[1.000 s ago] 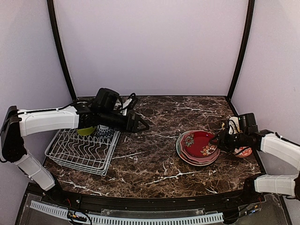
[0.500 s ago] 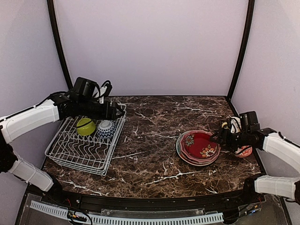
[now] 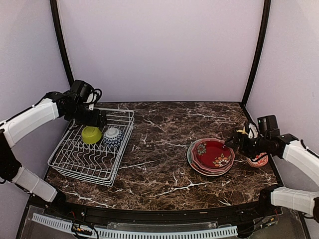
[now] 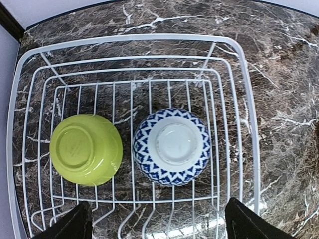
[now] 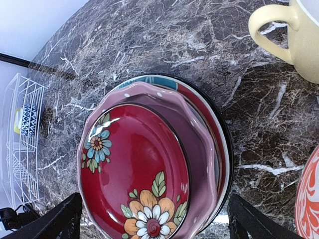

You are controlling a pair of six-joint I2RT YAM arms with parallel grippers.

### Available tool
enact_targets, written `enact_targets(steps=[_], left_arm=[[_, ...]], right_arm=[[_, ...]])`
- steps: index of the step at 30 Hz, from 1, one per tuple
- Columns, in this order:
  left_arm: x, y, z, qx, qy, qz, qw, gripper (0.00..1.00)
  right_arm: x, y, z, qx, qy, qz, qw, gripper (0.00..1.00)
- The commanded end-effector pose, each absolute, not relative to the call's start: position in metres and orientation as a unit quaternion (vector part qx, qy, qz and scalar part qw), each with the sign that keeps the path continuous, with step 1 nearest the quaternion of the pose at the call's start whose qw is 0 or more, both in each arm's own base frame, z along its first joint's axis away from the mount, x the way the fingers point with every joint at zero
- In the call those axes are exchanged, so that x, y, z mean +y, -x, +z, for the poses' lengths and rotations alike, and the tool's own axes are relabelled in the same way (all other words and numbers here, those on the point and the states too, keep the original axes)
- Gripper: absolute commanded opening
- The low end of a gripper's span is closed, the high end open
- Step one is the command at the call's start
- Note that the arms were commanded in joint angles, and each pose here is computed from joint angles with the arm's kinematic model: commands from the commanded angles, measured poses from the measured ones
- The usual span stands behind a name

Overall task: Unload the mixed dishes from the dish rack
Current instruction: Grab the bowl from the dish rack.

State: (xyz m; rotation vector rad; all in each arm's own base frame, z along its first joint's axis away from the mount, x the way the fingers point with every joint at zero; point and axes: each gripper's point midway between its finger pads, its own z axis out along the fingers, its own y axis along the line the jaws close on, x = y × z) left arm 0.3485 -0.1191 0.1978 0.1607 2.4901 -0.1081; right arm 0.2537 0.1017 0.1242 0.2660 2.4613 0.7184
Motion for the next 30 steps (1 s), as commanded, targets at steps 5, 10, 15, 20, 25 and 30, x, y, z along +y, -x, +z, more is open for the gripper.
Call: enact_targets(steps=[5, 10, 15, 20, 25, 30], left_arm=[[-0.128, -0.355, 0.14, 0.962, -0.005, -0.162, 0.22, 0.88], [-0.139, -0.365, 0.116, 0.956, 0.035, -0.221, 0.19, 0.86], [-0.145, -0.374, 0.101, 0.952, 0.061, -0.242, 0.175, 0.85], [-0.141, -0.381, 0.098, 0.953, 0.071, -0.229, 0.185, 0.85], [-0.132, -0.385, 0.101, 0.953, 0.077, -0.208, 0.205, 0.81], [-0.122, -0.389, 0.101, 0.953, 0.089, -0.196, 0.213, 0.71]], right_arm=[[0.098, -0.257, 0.139, 0.911, -0.095, 0.264, 0.303, 0.99], [0.099, -0.257, 0.139, 0.909, -0.096, 0.268, 0.304, 0.99], [0.1, -0.258, 0.138, 0.91, -0.096, 0.269, 0.301, 0.99], [0.1, -0.258, 0.138, 0.909, -0.096, 0.269, 0.302, 0.99], [0.1, -0.258, 0.138, 0.91, -0.096, 0.268, 0.302, 0.99], [0.101, -0.258, 0.137, 0.909, -0.097, 0.272, 0.3, 0.99]])
